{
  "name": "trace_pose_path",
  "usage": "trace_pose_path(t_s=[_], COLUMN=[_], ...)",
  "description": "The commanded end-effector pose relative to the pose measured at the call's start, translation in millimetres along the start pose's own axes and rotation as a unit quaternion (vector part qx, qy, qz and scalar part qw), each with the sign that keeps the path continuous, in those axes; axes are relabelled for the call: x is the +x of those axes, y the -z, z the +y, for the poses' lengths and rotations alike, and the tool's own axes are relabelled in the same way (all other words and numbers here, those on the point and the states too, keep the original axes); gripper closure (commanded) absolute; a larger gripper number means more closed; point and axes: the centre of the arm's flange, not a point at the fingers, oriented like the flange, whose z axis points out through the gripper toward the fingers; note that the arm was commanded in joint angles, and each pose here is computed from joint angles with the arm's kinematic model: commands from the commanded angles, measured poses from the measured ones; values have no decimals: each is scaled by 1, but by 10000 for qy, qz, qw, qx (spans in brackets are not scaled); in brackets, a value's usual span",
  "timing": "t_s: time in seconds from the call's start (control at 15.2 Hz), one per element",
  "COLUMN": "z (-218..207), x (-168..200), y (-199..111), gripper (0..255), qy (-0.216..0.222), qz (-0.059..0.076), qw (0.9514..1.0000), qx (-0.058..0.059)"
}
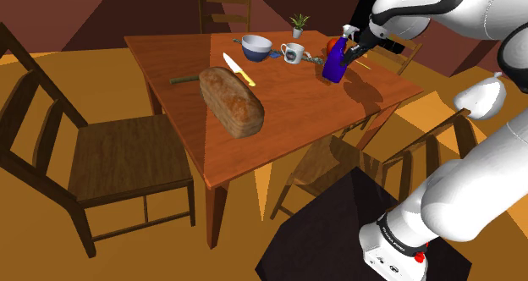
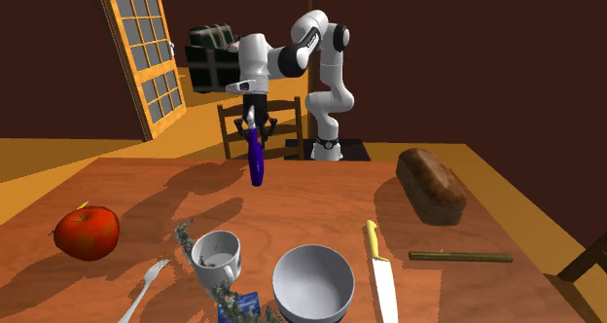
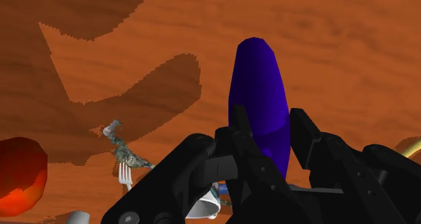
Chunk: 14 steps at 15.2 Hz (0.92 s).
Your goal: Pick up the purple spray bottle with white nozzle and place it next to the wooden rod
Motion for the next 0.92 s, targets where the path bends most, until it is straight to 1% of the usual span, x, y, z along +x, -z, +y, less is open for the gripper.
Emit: trace_pose_path(t_s=[0.0, 0.86], z=[-1, -1], x=[4, 29], y=[10, 74], gripper=[255, 255], qy=[0, 0], qz=[-1, -1], qw=[10000, 10000], qx=[0, 0])
